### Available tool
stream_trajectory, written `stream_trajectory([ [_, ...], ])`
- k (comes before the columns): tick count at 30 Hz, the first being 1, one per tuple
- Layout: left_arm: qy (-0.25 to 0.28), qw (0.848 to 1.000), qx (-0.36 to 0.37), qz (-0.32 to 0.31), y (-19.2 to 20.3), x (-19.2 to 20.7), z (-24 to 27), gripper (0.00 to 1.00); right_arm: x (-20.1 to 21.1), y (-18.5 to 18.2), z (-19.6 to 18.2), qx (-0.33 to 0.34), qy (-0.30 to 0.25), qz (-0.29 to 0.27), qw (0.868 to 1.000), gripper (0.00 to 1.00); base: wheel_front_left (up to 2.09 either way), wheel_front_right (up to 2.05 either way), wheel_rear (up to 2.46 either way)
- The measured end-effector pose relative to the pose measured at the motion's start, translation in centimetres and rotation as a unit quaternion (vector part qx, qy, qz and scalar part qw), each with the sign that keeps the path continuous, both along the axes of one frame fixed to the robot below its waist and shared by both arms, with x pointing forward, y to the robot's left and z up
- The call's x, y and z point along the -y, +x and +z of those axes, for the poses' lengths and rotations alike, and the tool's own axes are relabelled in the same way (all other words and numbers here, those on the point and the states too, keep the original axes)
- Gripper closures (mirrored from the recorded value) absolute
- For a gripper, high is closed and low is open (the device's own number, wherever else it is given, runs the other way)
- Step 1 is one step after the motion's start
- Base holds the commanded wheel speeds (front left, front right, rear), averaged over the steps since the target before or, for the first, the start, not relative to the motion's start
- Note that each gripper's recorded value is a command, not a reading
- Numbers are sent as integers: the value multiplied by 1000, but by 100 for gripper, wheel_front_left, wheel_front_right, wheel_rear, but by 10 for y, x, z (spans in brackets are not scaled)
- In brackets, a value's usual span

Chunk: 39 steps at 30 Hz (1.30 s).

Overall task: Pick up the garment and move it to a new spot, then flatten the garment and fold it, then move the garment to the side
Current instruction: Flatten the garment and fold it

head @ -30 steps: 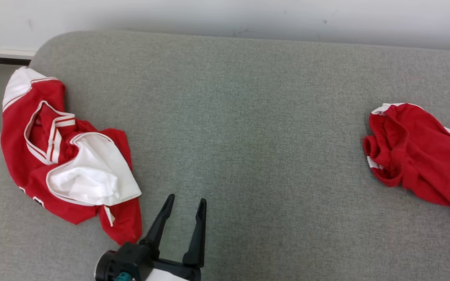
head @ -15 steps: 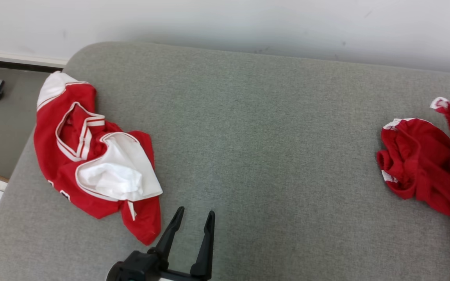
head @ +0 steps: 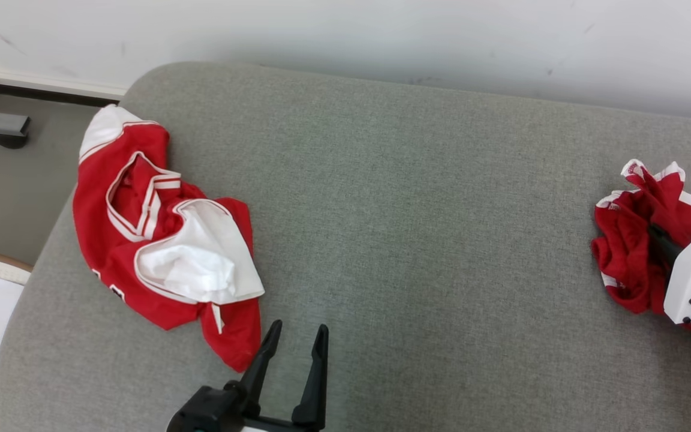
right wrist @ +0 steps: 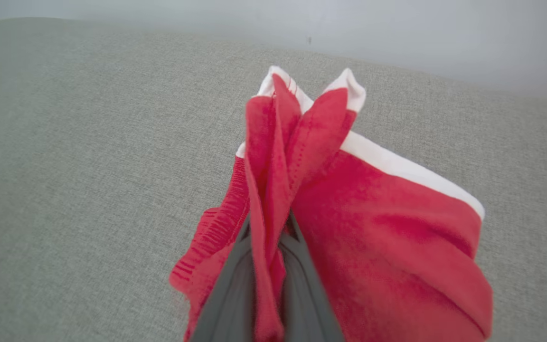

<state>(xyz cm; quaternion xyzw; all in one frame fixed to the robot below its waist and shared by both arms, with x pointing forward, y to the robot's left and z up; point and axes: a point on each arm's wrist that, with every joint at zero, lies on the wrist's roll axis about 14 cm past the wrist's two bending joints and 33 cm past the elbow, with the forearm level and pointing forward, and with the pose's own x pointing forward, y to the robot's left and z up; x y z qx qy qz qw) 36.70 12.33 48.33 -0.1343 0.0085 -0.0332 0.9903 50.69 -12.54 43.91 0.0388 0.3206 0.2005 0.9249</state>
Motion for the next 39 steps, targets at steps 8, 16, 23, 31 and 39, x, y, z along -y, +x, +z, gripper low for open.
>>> stream_trajectory([
  [8,-6,1000,3,-6,-2,6,3,0,-24,-15,15,34,42,20,998,0,0,0,0],
  [16,-1,1000,15,-6,-10,6,10,0,-31,-49,53,120,80,32,989,0,0,0,0],
  [23,12,999,31,-15,-22,9,18,0,29,-78,81,238,40,-32,970,0,0,0,0],
  [31,19,999,41,-20,-40,10,23,0,96,-126,84,306,-7,-117,945,0,0,0,0],
  [39,21,998,45,-30,-45,15,25,0,125,-146,70,308,-26,-163,937,0,0,0,0],
])
